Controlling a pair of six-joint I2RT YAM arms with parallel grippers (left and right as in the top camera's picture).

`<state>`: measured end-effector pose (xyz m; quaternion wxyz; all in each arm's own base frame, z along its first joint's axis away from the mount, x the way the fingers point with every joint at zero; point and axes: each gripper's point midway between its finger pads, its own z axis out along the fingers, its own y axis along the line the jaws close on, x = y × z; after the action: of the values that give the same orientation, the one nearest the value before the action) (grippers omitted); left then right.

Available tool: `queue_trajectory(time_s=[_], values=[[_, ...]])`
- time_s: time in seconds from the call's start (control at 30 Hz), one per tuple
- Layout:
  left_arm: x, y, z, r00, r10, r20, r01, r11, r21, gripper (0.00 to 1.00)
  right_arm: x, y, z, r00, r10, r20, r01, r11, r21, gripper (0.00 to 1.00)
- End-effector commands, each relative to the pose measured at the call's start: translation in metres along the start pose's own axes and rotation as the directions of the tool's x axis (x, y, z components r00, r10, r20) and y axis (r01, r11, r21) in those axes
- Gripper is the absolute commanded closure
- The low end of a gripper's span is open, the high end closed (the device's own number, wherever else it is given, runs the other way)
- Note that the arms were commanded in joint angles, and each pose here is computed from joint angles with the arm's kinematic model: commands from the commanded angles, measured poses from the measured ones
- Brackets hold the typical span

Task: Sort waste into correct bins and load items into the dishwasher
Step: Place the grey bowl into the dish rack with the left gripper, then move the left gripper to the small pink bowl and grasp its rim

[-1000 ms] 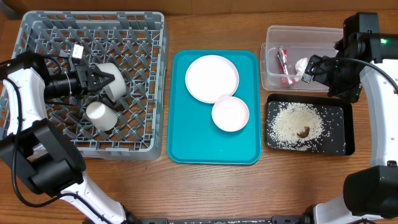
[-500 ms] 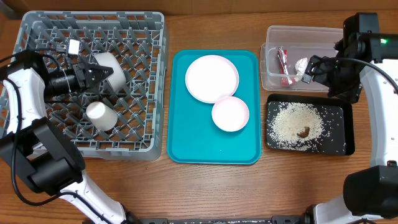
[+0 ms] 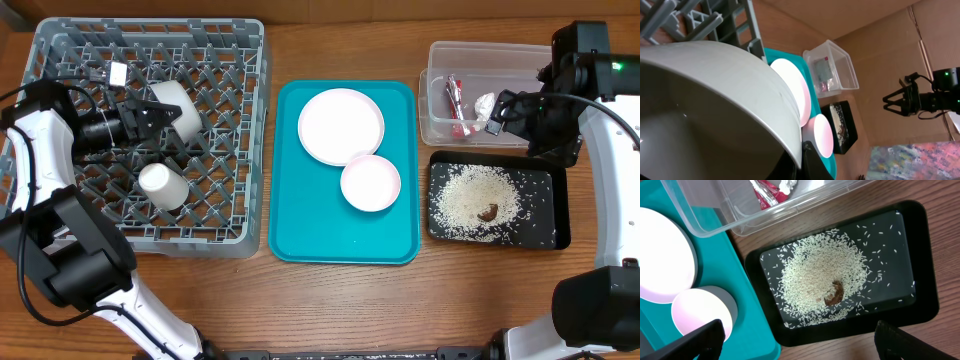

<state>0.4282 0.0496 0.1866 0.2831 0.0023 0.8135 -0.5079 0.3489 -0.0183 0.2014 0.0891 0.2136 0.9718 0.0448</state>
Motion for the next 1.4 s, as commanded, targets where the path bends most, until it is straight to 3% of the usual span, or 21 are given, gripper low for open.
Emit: queue_trajectory(time_s=[0.0,0.13,0.23,0.4,0.57,0.63,0.73,0.77,0.8,0.83,1.07,1.23,1.37], values=[[0.008,0.017,0.005,0.999,-0.039,-0.022,0.039,0.999,-0.009,0.96,-0.005,0.002,-0.013,0.999,0.005,0.041,-0.004,1.000,-0.019,0.03],[0.017,0.029,0.004,0.995,-0.079,-0.056,0.076,0.996,-0.052,0.93,-0.004,0.002,-0.013,0.999,0.005,0.040,-0.005,1.000,-0.020,0.03],[0.024,0.036,-0.001,0.991,-0.106,-0.078,0.098,0.990,-0.099,0.79,-0.005,0.002,-0.013,0.999,0.005,0.041,-0.004,1.000,-0.019,0.03],[0.036,0.056,-0.018,0.976,-0.190,-0.104,0.163,0.961,-0.225,0.69,-0.005,0.002,-0.013,0.999,0.005,0.041,-0.004,1.000,-0.019,0.03],[0.031,0.060,-0.045,0.969,-0.240,-0.054,0.211,0.922,-0.324,0.65,-0.004,0.002,-0.013,0.999,0.005,0.041,-0.004,1.000,-0.019,0.03],[0.027,0.058,-0.058,0.968,-0.251,-0.031,0.220,0.897,-0.384,0.52,-0.005,0.002,-0.013,0.999,0.005,0.041,-0.004,1.000,-0.019,0.03],[0.023,0.052,-0.074,0.967,-0.253,0.005,0.226,0.853,-0.471,0.50,-0.005,0.002,-0.013,0.999,0.005,0.041,-0.004,1.000,-0.020,0.02],[0.021,0.048,-0.078,0.971,-0.240,0.014,0.216,0.844,-0.491,0.36,-0.005,0.002,-0.013,0.999,0.005,0.041,-0.004,1.000,-0.020,0.03],[0.018,0.044,-0.082,0.972,-0.232,0.025,0.212,0.833,-0.511,0.12,-0.005,0.002,-0.013,0.999,0.005,0.041,-0.004,1.000,-0.019,0.03],[0.016,0.039,-0.086,0.973,-0.228,0.039,0.213,0.818,-0.534,0.09,-0.005,0.002,-0.013,0.999,0.005,0.041,-0.004,1.000,-0.019,0.02],[0.004,-0.017,-0.086,0.992,-0.110,0.053,0.121,0.825,-0.552,0.02,-0.004,0.002,-0.013,0.999,0.005,0.037,-0.004,1.000,-0.018,0.02],[0.004,-0.071,-0.052,0.999,0.033,-0.036,-0.047,0.839,-0.543,0.00,-0.002,0.001,-0.013,1.000,0.005,0.029,-0.005,1.000,-0.014,0.01],[0.014,-0.094,-0.012,0.988,0.075,-0.132,-0.138,0.803,-0.580,0.00,0.000,-0.004,-0.013,1.000,0.007,0.025,-0.008,1.000,0.012,0.00]])
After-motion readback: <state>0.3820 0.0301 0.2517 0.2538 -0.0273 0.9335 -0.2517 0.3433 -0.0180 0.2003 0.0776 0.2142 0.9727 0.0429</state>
